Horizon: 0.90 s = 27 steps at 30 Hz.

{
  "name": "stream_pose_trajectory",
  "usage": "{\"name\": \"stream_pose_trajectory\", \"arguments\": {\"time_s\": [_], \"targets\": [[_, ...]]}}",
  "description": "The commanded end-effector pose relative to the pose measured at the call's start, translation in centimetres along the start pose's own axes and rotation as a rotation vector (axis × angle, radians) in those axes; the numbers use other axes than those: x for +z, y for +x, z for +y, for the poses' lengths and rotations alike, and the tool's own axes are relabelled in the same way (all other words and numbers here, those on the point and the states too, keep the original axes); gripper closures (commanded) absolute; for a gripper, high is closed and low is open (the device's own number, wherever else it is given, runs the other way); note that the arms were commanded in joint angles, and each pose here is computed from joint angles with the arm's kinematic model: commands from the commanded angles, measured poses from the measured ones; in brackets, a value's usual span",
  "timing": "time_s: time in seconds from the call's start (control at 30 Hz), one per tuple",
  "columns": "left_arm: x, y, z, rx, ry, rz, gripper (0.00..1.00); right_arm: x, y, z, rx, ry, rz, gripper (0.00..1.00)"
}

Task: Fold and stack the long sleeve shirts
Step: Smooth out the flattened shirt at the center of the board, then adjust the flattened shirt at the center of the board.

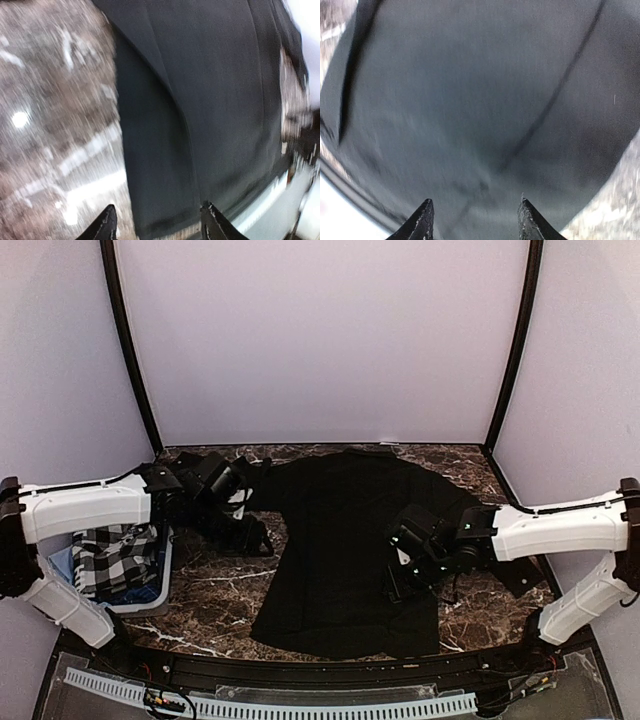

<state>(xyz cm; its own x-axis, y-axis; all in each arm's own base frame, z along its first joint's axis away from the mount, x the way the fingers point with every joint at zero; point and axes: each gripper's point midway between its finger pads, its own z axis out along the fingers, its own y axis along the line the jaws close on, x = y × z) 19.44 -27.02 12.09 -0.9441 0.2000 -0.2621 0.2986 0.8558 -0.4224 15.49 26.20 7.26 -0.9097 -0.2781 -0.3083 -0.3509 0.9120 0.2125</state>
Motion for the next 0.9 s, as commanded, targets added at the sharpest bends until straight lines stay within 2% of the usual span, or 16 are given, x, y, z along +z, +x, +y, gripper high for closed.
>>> {"name": "stream_pose_trajectory", "arguments": {"time_s": [0.0,0.23,0.4,0.53,0.67,0.73,0.8,0.87], "targets": [[1.9,-9.0,1.8,-0.047,-0.054,-0.230,0.46,0.5,-5.4,1.6,0.019,-0.033,-0.193,0.46],[6.4,-16.1,3.3,-0.227,-0.035,-0.354,0.48,2.0,-8.5,1.3,0.052,-0.020,-0.273,0.46],[8.9,-18.1,4.3,-0.299,-0.037,-0.398,0.51,2.6,-9.6,0.8,0.079,-0.027,-0.301,0.46],[10.3,-18.6,4.8,-0.340,-0.028,-0.392,0.58,3.0,-10.2,0.0,0.083,-0.016,-0.311,0.46],[11.2,-18.8,5.2,-0.362,-0.011,-0.397,0.68,3.2,-10.6,-0.1,0.086,-0.033,-0.326,0.46],[11.3,-19.0,5.4,-0.365,-0.003,-0.404,0.78,3.3,-10.6,-0.3,0.093,-0.035,-0.328,0.46],[11.2,-19.4,5.9,-0.367,-0.013,-0.412,0.94,3.6,-10.6,-0.4,0.099,-0.036,-0.322,0.46],[10.6,-19.7,6.5,-0.359,-0.039,-0.427,1.00,4.0,-10.4,-0.6,0.103,-0.029,-0.315,0.46]]}}
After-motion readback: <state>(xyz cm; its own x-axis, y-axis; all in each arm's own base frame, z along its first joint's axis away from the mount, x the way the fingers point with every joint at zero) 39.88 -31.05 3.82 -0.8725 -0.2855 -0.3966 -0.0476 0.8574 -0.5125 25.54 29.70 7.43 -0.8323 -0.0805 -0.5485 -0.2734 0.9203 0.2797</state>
